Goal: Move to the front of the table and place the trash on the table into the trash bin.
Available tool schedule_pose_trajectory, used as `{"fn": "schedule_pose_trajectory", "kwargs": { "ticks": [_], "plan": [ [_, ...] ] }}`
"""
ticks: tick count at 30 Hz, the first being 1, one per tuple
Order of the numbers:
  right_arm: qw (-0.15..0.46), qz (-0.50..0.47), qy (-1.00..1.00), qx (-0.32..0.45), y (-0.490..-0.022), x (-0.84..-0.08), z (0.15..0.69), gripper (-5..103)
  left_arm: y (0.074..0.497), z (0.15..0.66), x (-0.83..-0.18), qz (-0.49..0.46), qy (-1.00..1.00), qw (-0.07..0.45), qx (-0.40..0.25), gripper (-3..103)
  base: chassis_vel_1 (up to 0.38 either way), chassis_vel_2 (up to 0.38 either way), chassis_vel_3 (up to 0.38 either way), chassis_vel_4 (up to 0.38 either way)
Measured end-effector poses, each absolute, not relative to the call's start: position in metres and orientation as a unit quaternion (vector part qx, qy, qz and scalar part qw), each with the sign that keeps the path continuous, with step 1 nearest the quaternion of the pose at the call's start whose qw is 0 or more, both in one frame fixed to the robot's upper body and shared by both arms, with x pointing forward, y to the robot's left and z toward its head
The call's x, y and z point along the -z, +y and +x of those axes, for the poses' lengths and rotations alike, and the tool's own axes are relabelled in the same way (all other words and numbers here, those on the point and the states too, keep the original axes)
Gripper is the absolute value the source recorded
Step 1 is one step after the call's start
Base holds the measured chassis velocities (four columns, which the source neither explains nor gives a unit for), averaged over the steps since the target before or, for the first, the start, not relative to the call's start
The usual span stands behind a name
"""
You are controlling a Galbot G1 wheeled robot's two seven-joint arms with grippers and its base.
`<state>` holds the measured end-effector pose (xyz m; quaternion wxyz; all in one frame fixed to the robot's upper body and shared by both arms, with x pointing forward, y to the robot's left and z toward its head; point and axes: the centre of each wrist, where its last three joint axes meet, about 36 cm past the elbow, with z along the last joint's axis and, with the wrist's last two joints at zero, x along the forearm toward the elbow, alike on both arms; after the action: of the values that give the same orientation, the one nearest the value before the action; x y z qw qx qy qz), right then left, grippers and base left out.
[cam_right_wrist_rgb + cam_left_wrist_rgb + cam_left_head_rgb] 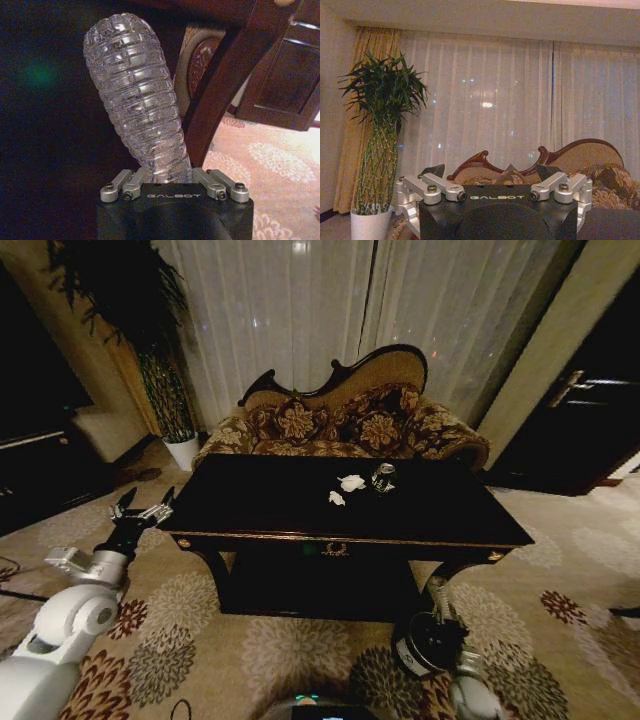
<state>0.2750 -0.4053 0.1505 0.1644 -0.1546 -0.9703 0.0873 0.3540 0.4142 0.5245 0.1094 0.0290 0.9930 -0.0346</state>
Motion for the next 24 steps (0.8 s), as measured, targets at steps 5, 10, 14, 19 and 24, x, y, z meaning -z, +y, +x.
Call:
{"fn": "schedule_pose_trajectory", "kwargs": {
  "ticks": [5,10,14,19,24],
  "plan": [
    [0.177,-0.159,-0.967,-0.09,-0.412,-0.13,0.278,25,0.414,0.354,-0.525,0.029,0.993,0.109,0.035,100,0.0,0.0,0.0,0.0],
    [0.185,-0.163,-0.965,-0.09,-0.415,-0.111,0.293,25,0.414,0.354,-0.525,0.029,0.993,0.109,0.035,100,0.0,0.0,0.0,0.0],
    [0.187,-0.168,-0.964,-0.084,-0.418,-0.099,0.304,25,0.414,0.354,-0.525,0.03,0.993,0.109,0.035,100,0.0,0.0,0.0,0.0],
    [0.197,-0.183,-0.96,-0.078,-0.424,-0.087,0.307,25,0.414,0.354,-0.525,0.03,0.993,0.109,0.035,100,0.0,0.0,0.0,0.0],
    [0.197,-0.193,-0.959,-0.071,-0.432,-0.084,0.307,25,0.414,0.354,-0.525,0.03,0.993,0.109,0.035,100,0.0,0.0,0.0,0.0]
  ]
}}
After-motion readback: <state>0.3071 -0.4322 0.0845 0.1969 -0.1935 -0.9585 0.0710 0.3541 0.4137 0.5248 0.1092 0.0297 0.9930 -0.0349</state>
